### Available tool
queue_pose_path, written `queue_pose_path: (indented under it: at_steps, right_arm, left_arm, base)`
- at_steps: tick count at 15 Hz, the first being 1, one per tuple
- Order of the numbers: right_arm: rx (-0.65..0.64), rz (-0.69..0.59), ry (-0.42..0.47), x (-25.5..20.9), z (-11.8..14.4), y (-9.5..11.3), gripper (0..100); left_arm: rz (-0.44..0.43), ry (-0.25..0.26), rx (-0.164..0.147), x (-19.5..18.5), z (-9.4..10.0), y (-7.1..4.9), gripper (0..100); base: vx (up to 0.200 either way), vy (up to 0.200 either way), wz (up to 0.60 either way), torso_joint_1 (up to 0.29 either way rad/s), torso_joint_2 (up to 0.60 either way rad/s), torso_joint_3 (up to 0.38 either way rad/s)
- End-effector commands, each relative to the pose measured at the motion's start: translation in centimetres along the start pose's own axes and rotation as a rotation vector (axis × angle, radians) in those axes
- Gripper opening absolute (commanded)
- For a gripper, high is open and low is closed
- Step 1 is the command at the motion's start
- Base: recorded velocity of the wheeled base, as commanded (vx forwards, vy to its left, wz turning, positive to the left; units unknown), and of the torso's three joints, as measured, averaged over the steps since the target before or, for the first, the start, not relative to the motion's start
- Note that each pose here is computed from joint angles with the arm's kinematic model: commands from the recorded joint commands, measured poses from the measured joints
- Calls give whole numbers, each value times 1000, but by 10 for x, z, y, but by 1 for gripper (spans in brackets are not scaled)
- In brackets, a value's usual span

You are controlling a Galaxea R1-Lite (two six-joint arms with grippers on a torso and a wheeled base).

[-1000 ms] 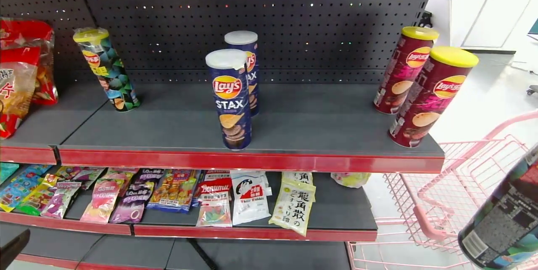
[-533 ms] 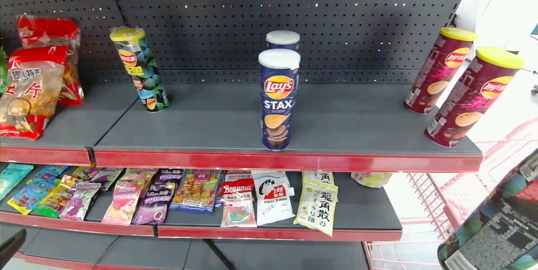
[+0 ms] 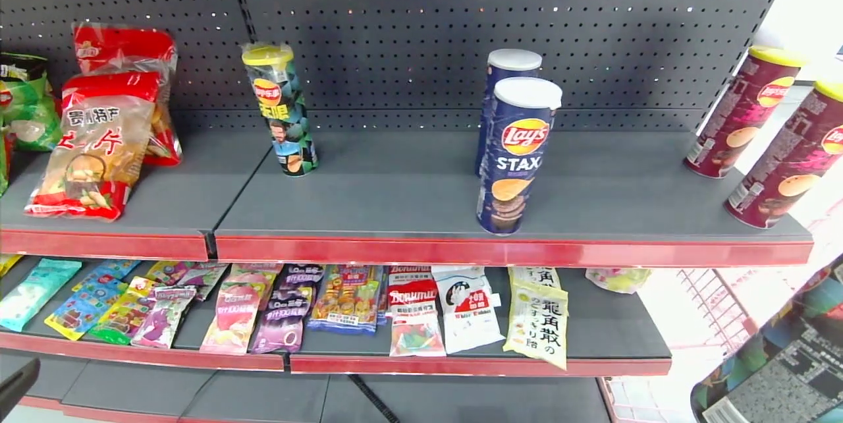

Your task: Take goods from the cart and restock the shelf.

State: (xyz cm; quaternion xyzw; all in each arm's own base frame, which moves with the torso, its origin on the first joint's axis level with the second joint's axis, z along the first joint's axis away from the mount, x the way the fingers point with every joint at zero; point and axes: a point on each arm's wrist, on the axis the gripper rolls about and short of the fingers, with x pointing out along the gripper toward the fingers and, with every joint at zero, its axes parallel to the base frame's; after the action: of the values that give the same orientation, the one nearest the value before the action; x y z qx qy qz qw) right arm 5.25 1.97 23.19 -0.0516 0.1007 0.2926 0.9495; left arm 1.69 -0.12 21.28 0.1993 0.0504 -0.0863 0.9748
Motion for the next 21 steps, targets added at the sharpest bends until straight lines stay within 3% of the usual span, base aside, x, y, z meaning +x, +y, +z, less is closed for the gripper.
queue_pose_path:
  at_steps: [1,21]
  right_arm:
    - [-4,5,-6,-3,-2,1,0]
    - [-21,40,-24,-7,-4,6,0]
  left_arm:
    - [0,1,0,0,0,0,100]
    - [5,-12,27,-3,-1,0,100]
  base:
    - [0,200,0,2,12,-7]
    - [0,200,0,2,2,2]
